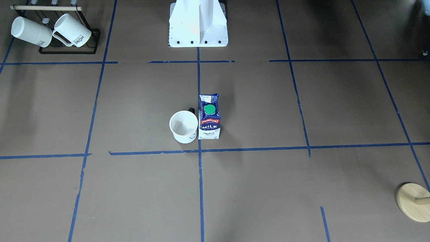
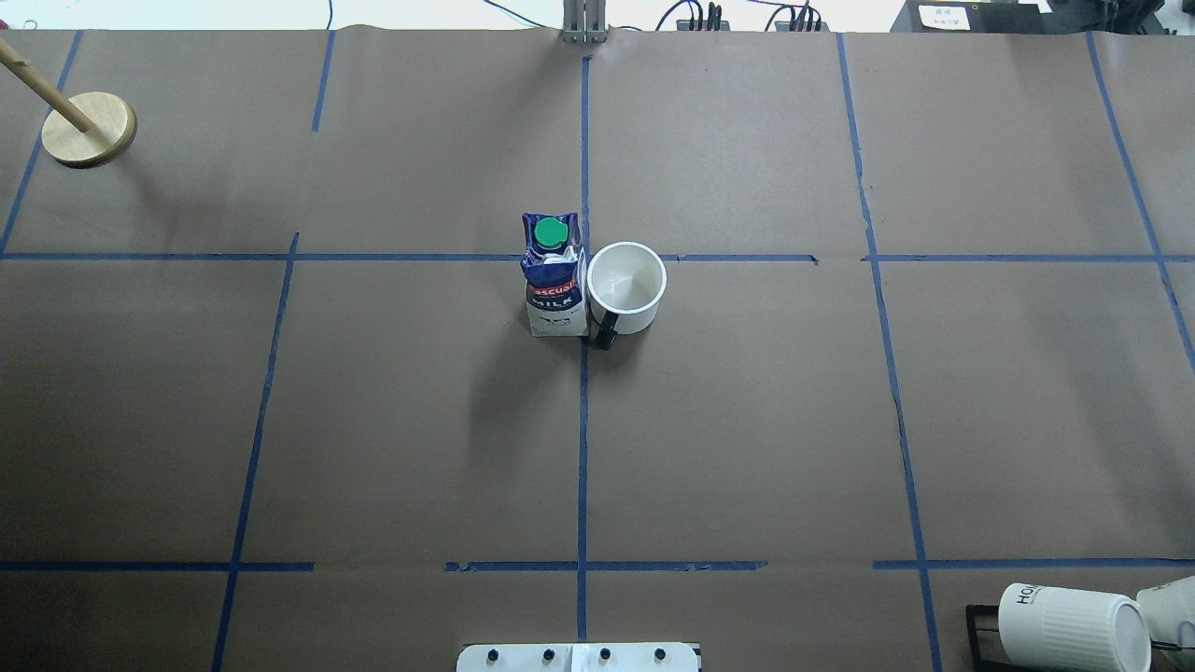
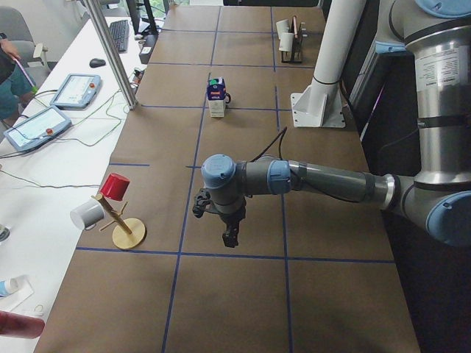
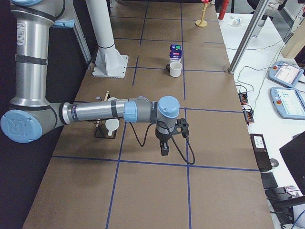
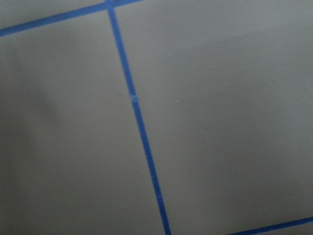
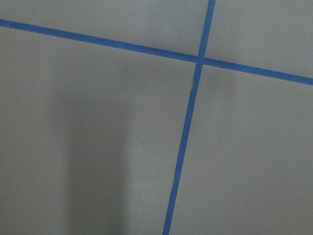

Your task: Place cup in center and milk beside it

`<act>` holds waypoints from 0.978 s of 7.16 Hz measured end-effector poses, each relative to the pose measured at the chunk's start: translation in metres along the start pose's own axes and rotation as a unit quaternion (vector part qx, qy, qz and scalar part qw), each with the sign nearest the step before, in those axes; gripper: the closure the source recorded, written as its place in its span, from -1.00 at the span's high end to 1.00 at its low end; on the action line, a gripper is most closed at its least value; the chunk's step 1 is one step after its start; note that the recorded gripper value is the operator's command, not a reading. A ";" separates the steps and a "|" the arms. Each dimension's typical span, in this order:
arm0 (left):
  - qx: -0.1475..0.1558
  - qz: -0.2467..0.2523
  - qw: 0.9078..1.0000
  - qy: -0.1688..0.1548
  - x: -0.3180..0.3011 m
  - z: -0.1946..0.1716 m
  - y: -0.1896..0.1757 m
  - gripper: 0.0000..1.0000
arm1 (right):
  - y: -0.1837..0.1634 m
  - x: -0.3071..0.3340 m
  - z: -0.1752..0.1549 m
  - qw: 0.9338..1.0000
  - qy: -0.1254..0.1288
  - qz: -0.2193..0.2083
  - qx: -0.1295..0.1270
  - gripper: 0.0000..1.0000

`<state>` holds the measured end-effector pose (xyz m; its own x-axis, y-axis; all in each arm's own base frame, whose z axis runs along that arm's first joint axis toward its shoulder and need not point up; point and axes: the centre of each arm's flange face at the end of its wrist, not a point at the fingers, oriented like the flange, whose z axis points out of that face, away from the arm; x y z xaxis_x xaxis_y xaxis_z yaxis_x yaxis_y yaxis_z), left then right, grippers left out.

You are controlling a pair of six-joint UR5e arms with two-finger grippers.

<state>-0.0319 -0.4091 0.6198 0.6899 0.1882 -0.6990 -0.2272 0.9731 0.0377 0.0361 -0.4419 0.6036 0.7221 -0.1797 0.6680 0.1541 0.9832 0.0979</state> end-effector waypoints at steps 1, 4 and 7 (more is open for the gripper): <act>0.002 -0.006 1.000 0.000 -0.012 0.005 0.002 1.00 | 0.000 0.000 0.000 1.000 0.000 0.000 0.000 0.99; 0.011 -0.005 1.000 -0.001 -0.020 0.008 -0.006 1.00 | 0.000 0.000 0.000 1.000 0.000 0.000 0.000 0.99; 0.005 -0.011 1.000 -0.003 -0.029 0.015 -0.009 1.00 | 0.000 0.000 0.000 1.000 -0.001 0.000 0.000 0.99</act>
<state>-0.0395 -0.4209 0.6502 0.6981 0.1673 -0.6961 -0.2046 0.9784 0.0299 0.0361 -0.4415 0.6040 0.7214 -0.1791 0.6689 0.1541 0.9833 0.0970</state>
